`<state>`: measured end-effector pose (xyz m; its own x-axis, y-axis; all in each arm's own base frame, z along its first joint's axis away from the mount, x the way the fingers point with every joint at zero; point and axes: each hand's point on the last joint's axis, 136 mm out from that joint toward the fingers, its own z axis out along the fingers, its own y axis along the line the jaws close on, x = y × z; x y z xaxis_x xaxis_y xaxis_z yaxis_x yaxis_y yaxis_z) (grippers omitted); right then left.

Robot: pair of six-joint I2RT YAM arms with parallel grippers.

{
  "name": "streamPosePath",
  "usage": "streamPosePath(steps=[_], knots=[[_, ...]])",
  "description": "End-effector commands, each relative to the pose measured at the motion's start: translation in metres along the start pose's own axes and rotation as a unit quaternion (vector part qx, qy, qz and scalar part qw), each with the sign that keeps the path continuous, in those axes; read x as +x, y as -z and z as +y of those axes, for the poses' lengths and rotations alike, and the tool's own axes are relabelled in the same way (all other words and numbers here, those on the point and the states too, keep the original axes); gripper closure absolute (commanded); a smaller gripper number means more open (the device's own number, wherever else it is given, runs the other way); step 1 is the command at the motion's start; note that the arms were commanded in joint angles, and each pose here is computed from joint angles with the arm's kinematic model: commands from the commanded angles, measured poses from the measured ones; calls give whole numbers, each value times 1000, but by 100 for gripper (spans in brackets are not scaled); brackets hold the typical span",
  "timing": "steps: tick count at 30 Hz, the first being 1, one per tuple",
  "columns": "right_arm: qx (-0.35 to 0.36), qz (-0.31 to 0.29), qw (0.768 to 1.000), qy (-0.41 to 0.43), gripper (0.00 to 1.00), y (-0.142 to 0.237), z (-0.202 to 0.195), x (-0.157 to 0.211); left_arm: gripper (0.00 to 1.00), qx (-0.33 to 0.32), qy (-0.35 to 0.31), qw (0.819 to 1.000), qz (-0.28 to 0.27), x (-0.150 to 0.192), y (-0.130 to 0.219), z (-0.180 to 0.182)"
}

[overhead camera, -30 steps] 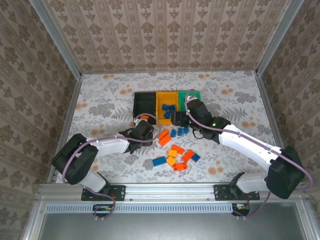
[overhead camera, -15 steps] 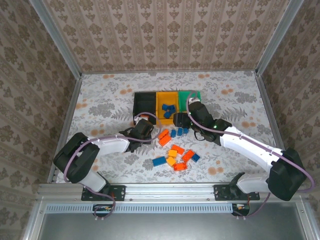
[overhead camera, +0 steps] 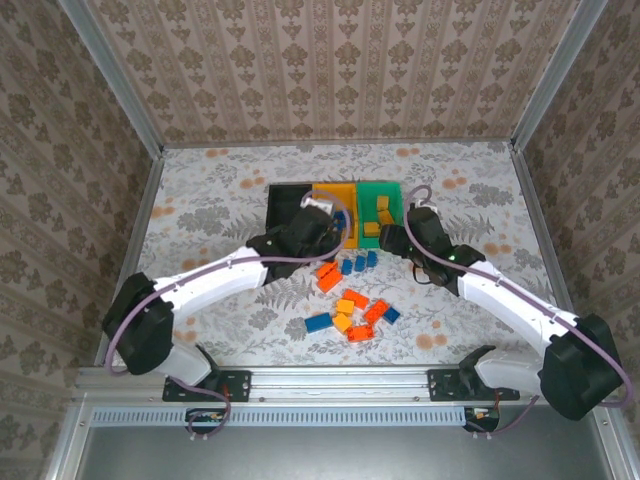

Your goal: Sort the legos into containers by color

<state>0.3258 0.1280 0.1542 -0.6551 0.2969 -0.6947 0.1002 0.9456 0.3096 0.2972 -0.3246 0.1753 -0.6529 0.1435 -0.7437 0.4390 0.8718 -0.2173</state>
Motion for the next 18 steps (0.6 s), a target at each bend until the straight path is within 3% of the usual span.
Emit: streamPosePath(steps=[1, 10, 18], knots=[[16, -9, 1000, -18, 25, 8, -14, 0, 75, 33, -37, 999, 12, -15, -19, -25], [23, 7, 1000, -20, 25, 9, -28, 14, 75, 79, -69, 994, 0, -62, -86, -71], [21, 12, 1000, -16, 25, 11, -30, 18, 71, 79, -47, 995, 29, -68, -136, -70]])
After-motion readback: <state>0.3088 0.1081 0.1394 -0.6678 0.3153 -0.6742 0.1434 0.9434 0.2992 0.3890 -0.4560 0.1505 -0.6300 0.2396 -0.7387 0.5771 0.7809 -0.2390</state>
